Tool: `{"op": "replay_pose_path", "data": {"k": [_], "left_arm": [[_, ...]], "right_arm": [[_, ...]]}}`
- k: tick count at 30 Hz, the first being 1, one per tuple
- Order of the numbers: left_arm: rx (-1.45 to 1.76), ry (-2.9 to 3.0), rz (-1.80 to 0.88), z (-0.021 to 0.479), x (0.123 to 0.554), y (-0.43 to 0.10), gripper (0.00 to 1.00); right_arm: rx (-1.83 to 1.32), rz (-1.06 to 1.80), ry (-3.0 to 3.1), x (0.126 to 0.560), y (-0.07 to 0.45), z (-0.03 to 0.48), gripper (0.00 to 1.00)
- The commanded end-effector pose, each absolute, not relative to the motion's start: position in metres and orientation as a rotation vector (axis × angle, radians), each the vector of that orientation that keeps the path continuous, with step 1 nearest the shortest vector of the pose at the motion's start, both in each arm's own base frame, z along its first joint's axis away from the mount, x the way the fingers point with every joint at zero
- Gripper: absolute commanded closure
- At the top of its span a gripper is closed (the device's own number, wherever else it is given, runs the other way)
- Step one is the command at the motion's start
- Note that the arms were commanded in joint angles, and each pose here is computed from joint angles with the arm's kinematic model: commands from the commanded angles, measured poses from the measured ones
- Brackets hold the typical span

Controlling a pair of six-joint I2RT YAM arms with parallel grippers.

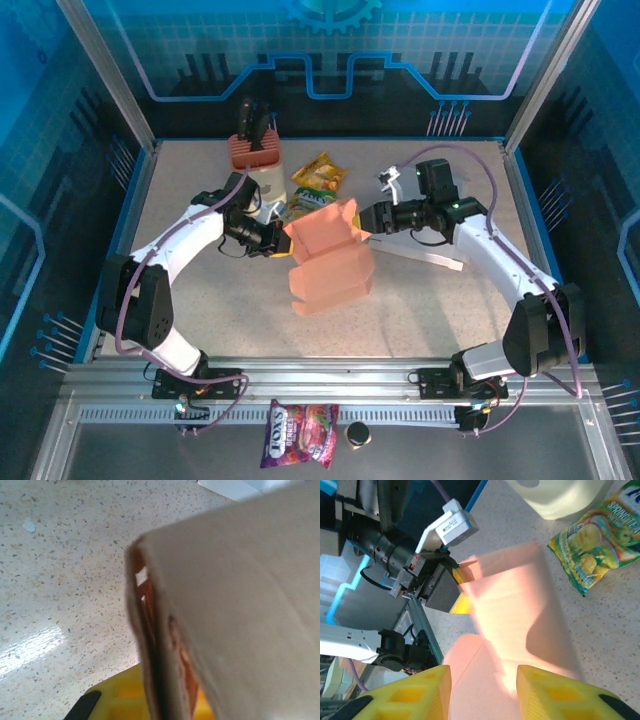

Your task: Fold the paper box

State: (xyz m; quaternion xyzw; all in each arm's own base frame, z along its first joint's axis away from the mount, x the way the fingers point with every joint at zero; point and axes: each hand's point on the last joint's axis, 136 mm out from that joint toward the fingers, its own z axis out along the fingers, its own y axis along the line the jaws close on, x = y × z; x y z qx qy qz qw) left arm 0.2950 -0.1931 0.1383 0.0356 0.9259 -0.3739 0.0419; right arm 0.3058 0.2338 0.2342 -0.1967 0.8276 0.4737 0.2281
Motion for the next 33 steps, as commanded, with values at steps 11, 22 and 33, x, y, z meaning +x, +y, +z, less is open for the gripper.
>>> {"op": "replay_pose_path", "data": {"k": [11,22,33], "left_arm": [[0.165,2.792,-1.198,0.151,0.293,-0.197,1.00],[0.165,2.795,-1.204,0.151,0.293,-0.197,1.00],[0.158,2.799,-1.205,0.151,0.296,-0.198,1.00]], "right_arm": [[-0.373,1.219,2.167,0.326,0.181,0.268,0.59],[-0.376,1.368,2.182,0.344,0.193,0.244,0.43],[-0.491,1.440,2.192,0.335,0.225,0.241,0.50]]}}
